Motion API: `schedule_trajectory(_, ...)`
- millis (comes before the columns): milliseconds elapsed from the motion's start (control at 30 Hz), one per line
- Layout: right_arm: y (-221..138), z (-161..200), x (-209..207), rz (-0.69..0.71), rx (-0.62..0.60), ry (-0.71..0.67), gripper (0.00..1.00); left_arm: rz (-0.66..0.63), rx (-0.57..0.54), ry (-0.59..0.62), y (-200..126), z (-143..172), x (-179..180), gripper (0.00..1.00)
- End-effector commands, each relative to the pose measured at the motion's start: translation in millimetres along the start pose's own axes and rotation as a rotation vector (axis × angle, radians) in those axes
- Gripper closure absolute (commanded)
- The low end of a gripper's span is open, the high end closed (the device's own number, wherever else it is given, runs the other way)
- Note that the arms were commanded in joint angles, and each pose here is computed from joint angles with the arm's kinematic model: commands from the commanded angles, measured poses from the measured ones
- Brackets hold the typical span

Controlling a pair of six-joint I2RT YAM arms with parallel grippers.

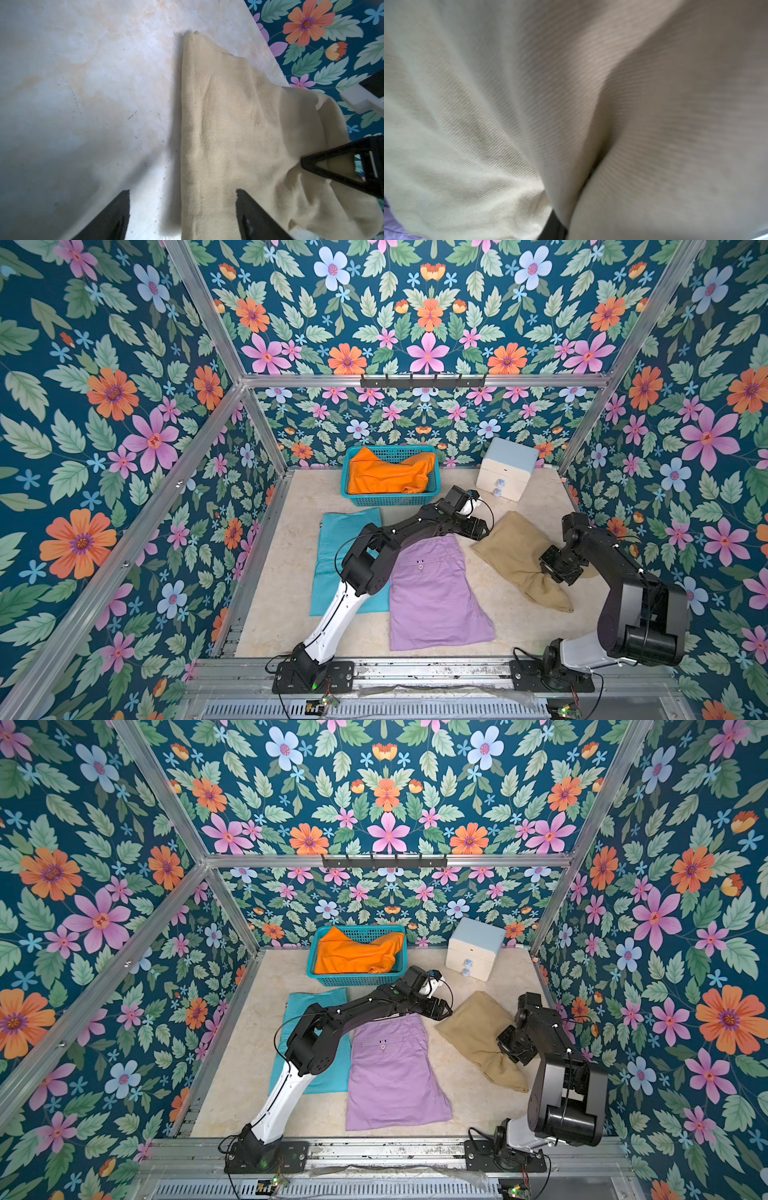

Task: Put the folded long pants in the basket
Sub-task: Pick up the long pant at the center of the board.

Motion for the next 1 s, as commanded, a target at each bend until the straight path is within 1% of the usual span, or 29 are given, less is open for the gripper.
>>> schedule_trajectory(0, 2.7, 3.7, -0.2, -0.003, 0.026, -0.020, 1.00, -0.029, 0.035, -0.041, 10.7, 4.8, 8.6, 0.14)
schedule_trajectory(67, 3.3, 5.3, -0.4, -0.011, 0.025, -0.019, 1.00, -0.031, 0.068, -0.080, 19.7, 13.6, 15.7, 0.13)
schedule_trajectory(133, 3.5, 6.1, 1.4, -0.026, 0.024, -0.019, 1.00, -0.004, 0.111, -0.115, 29.1, 26.6, 15.1, 0.13)
schedule_trajectory(267, 3.8, 6.2, 4.6, -0.051, 0.026, -0.015, 1.00, -0.019, 0.227, -0.153, 44.5, 63.4, 7.8, 0.18)
schedule_trajectory(367, 5.8, 8.5, 8.1, -0.081, 0.038, -0.011, 1.00, -0.041, 0.318, -0.206, 53.1, 92.3, 6.4, 0.22)
schedule_trajectory(433, 6.5, 9.1, 9.6, -0.094, 0.037, -0.010, 1.00, -0.076, 0.368, -0.208, 58.3, 111.0, 5.1, 0.24)
schedule_trajectory(533, 7.0, 10.0, 10.2, -0.104, 0.037, -0.009, 1.00, -0.161, 0.415, -0.177, 64.0, 134.0, 8.3, 0.24)
schedule_trajectory(600, 7.3, 10.9, 11.4, -0.112, 0.039, -0.009, 1.00, -0.189, 0.439, -0.188, 68.9, 145.4, 14.4, 0.28)
schedule_trajectory(700, 6.9, 11.2, 12.0, -0.115, 0.037, -0.012, 1.00, -0.213, 0.465, -0.185, 75.3, 157.1, 18.9, 0.39)
schedule_trajectory(767, 7.0, 12.1, 12.2, -0.117, 0.038, -0.013, 1.00, -0.230, 0.467, -0.178, 77.1, 160.4, 20.2, 0.54)
schedule_trajectory(833, 7.3, 12.8, 12.3, -0.119, 0.035, -0.015, 1.00, -0.232, 0.465, -0.173, 78.0, 160.2, 19.9, 0.66)
schedule_trajectory(900, 8.1, 14.0, 13.2, -0.123, 0.038, -0.017, 1.00, -0.237, 0.451, -0.165, 77.7, 156.0, 19.0, 0.83)
schedule_trajectory(967, 8.3, 15.6, 13.8, -0.127, 0.040, -0.023, 1.00, -0.205, 0.422, -0.152, 75.1, 144.4, 8.4, 1.00)
Point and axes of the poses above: each gripper's point midway between its finger pads, its own y axis out along the fingers, its own x axis along the line the jaws close on, z = x × y, the point moved 4 cm from there along -y, back along the fingers, and after that the axes turned 8 degrees about -y, right-handed, at the moved point
